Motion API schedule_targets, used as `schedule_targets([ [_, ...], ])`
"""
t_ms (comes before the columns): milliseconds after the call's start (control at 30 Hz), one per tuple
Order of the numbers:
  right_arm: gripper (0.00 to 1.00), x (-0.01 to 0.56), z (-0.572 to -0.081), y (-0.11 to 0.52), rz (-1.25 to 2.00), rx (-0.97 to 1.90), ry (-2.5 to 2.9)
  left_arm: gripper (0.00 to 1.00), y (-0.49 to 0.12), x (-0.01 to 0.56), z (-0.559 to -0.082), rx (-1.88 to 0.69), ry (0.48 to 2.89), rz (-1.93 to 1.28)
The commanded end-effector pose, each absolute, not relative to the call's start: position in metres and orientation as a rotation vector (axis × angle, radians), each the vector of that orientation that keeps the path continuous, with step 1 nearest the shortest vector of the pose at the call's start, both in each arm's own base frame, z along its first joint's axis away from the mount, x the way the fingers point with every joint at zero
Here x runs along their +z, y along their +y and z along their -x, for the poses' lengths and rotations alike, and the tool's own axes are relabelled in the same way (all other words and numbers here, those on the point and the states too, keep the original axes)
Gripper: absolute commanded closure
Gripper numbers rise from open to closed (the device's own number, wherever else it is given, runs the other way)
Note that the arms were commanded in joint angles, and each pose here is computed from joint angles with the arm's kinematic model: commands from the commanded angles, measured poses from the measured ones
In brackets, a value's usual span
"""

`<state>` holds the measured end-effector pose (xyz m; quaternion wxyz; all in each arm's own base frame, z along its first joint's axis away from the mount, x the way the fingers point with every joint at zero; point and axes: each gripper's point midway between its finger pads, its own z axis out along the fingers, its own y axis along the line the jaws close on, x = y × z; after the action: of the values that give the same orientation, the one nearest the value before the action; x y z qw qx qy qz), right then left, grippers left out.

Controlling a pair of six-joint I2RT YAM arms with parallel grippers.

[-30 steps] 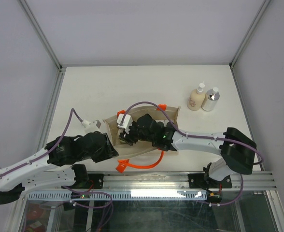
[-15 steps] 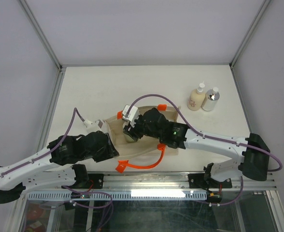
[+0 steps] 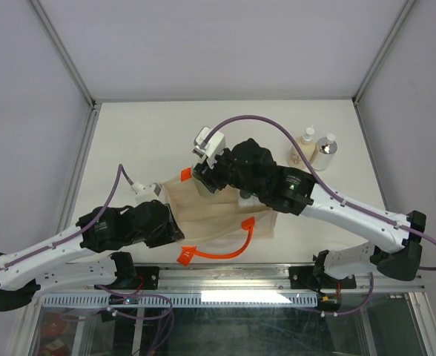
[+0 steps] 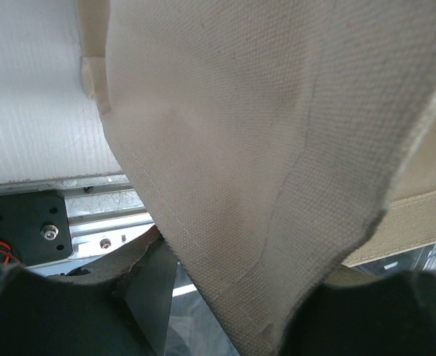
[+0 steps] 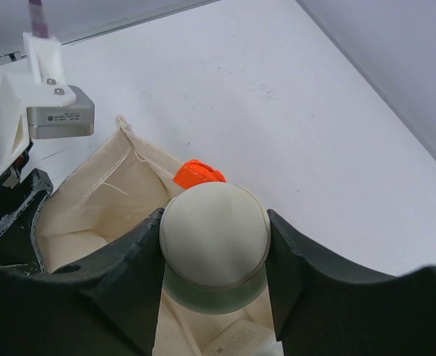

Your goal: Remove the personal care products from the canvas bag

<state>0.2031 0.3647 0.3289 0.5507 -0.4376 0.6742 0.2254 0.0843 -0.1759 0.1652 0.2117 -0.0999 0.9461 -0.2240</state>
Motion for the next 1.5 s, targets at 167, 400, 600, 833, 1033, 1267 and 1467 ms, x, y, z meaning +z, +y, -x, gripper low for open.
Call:
schedule_targets([
  [167, 1.0, 0.478, -0.23, 0.304, 0.772, 0.472, 1.377, 0.57, -0.176, 0.175, -0.087, -0.641, 2.595, 0.249],
  [400, 1.0, 0.511, -0.263, 0.271, 0.695, 0.411, 1.37, 0.57, -0.177, 0.177, -0.088, -0.644, 2.589, 0.244],
  [600, 1.0, 0.525, -0.301, 0.241, 0.635, 0.314, 1.382, 0.57, -0.177, 0.178, -0.089, -0.636, 2.589, 0.243],
  [833, 1.0, 0.494, -0.361, 0.203, 0.53, 0.211, 1.471, 0.57, -0.178, 0.178, -0.091, -0.627, 2.586, 0.246],
  [1033, 1.0, 0.43, -0.406, 0.178, 0.403, 0.225, 1.575, 0.57, -0.181, 0.177, -0.092, -0.627, 2.59, 0.25],
  [1267, 1.0, 0.362, -0.436, 0.162, 0.36, 0.209, 1.62, 0.57, -0.182, 0.174, -0.091, -0.617, 2.603, 0.243],
  [1467, 1.0, 0.318, -0.451, 0.152, 0.316, 0.211, 1.649, 0.56, -0.186, 0.173, -0.089, -0.61, 2.62, 0.194],
])
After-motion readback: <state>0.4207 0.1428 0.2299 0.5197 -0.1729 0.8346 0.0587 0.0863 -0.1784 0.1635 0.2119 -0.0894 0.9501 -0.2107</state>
